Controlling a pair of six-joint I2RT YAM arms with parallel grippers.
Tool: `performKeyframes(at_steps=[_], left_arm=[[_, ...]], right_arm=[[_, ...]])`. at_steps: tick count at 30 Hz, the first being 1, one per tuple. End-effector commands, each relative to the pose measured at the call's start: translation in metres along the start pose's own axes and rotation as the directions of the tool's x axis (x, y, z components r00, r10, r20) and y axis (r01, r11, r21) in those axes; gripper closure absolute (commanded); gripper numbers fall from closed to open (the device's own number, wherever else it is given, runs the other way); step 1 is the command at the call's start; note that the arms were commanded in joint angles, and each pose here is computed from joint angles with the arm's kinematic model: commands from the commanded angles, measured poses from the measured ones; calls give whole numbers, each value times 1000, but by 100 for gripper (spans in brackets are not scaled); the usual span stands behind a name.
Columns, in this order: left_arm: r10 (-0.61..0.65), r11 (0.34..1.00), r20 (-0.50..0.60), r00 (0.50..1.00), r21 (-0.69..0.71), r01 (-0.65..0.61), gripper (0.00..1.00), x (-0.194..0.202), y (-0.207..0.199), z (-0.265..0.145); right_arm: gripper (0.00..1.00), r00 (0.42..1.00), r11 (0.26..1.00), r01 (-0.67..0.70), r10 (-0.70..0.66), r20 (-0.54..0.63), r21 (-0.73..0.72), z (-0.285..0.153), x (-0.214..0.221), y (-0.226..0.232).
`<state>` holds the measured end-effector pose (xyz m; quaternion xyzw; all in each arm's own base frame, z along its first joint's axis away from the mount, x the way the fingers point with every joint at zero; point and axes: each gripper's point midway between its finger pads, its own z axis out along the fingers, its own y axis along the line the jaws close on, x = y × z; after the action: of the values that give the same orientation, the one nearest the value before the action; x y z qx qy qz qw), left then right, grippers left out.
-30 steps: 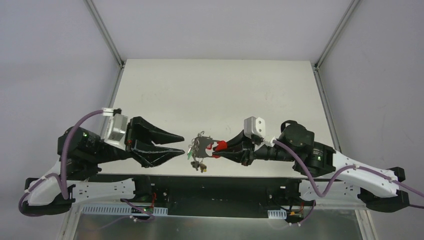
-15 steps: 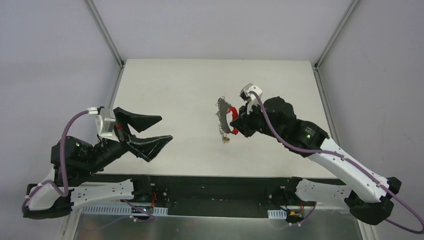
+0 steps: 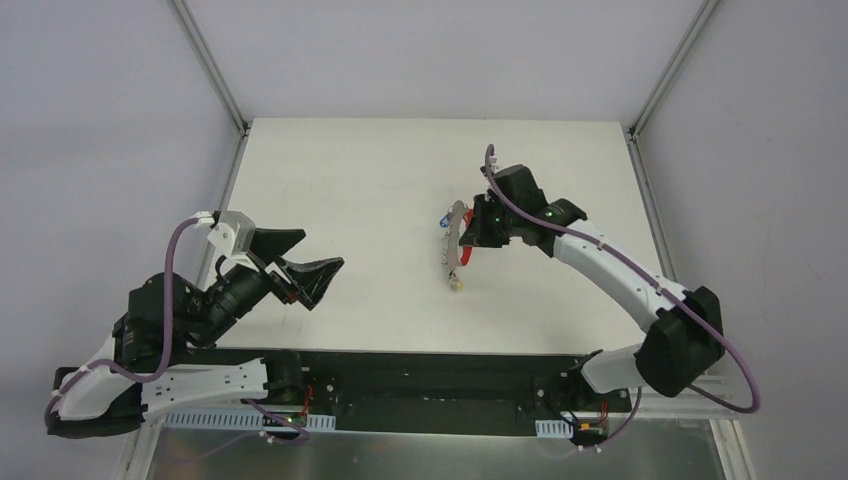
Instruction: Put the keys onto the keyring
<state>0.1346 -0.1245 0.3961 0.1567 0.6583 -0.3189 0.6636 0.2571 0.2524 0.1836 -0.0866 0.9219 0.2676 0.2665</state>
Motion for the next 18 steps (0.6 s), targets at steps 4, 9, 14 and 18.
performKeyframes(at_steps=[4,9,14,18], left_arm=[[35,996,-73,997,-78,-41,1,22,10,7],[53,995,-107,993,-82,-61,1,32,7,13],[96,991,-152,984,-77,-108,1,42,2,22],[128,989,-179,975,-52,-139,1,46,-5,29]], right_arm=[[100,961,958,-277,278,-3,-73,57,-25,4],[100,931,930,-365,364,-19,-48,91,-28,-7],[94,898,898,-440,439,-25,-7,118,-27,-24],[86,881,881,-472,473,-28,29,132,-20,-37]])
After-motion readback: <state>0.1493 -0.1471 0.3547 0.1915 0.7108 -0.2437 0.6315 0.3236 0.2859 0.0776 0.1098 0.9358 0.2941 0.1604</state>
